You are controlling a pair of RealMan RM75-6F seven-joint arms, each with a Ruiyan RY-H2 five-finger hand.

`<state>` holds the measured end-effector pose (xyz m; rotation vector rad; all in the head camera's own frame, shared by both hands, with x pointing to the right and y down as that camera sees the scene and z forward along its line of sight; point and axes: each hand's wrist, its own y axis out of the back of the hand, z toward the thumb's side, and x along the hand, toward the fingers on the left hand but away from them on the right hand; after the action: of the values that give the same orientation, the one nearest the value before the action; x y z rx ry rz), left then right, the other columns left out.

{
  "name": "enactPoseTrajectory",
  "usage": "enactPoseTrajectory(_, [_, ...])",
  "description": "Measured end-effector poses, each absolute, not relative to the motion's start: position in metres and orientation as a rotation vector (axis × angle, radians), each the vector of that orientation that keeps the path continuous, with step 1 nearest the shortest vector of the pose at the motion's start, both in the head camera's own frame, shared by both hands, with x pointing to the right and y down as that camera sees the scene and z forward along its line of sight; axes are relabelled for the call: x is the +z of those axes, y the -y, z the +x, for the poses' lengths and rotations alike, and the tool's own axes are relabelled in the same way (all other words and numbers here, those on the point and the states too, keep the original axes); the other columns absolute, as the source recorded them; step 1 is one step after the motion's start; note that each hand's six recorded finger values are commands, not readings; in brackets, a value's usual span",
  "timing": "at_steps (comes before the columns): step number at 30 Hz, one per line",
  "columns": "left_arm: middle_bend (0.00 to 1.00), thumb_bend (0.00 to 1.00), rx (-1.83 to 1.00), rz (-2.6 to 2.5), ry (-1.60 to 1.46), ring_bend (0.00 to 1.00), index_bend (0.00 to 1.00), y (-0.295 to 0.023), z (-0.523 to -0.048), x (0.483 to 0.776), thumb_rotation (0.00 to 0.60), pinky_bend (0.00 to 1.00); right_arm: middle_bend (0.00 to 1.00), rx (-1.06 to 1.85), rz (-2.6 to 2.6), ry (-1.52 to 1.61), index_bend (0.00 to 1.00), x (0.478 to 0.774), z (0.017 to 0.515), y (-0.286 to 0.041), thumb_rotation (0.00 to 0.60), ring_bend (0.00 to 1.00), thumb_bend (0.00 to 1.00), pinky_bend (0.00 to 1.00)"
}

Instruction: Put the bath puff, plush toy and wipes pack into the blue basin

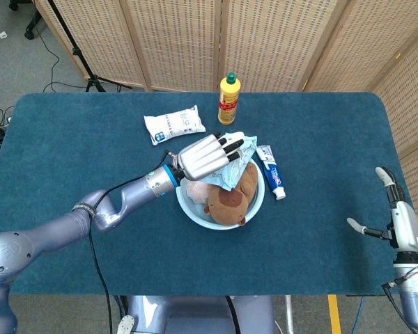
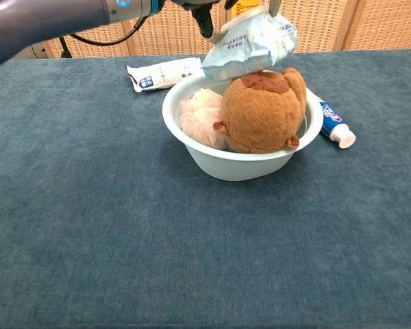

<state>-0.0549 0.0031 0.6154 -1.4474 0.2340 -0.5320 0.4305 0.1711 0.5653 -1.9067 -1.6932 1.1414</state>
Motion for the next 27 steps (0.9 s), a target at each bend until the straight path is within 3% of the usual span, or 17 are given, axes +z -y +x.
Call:
enactPoseTrajectory(17, [0.51,0.52,-0.515,-1.505,-0.154,0.53,0.79,-0.041,-0.052,0.649,0.6,0.58,0.0,1.137,-1.905,1.689,0.0,0.564,0.429,-0.172,0.6,0.0,0.13,0.0])
enactPoseTrajectory(23, [0.37,0.44,-0.54,-1.499,-0.206,0.44,0.61,-0.027,-0.062,0.64,0.6,0.58,0.0,1.134,-1.904,1.686,0.0,0.563,0.429,-0.172,0.6,0.0,0.13,0.0])
enactPoseTrajectory(27, [0.23,0.39,-0.553,-1.495,-0.228,0.32,0.44,-0.02,-0.071,0.633,0.6,0.54,0.0,1.132,-1.905,1.682,0.0,0.563,0.428,-0.172,0.6,0.0,0.13,0.0])
